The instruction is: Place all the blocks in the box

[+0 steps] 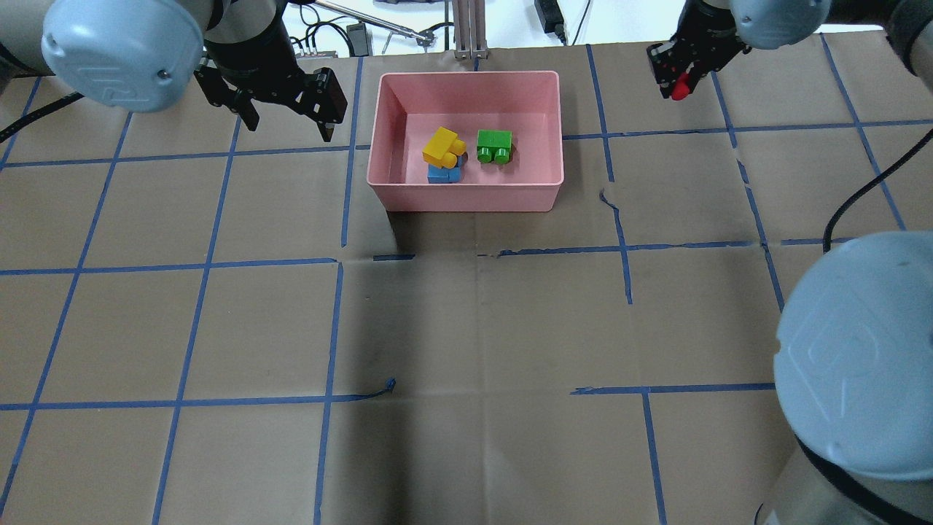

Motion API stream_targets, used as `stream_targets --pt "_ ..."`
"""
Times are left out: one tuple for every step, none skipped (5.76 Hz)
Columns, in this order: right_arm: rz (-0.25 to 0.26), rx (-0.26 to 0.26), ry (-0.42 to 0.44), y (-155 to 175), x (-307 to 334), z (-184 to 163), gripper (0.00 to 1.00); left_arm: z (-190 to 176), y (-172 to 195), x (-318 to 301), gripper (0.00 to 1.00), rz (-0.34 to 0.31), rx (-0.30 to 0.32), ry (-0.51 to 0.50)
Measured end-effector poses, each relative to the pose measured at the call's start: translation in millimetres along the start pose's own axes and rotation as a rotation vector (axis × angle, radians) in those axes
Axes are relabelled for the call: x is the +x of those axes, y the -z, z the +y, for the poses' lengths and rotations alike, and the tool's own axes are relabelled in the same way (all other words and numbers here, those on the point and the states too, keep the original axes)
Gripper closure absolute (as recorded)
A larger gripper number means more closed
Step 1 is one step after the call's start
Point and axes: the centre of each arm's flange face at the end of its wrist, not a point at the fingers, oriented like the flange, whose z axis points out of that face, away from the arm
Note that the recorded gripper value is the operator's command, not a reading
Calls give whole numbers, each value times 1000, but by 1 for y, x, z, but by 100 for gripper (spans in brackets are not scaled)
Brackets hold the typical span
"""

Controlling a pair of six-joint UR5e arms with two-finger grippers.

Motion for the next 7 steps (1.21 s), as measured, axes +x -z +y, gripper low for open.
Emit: stream_targets --pt "-11 -1 -78 4 -68 -2 90 1 2 0 0 1 0 0" --pt "-17 -14 -136 -11 -127 -3 75 2 2 0 0 2 -1 0" --pt "-16 -44 -171 -40 -169 -3 13 5 3 0 0 6 -21 -1" --pt "-11 -67 -183 -65 -189 -3 1 10 4 1 0 21 -46 1" --pt "-10 -71 -187 -74 -196 -3 1 14 6 2 0 39 -54 4" --pt "-10 -71 -190 -75 -197 -3 1 15 6 3 0 46 -56 5" --pt "-9 -71 -190 -72 -197 -3 0 16 7 3 0 47 -57 5"
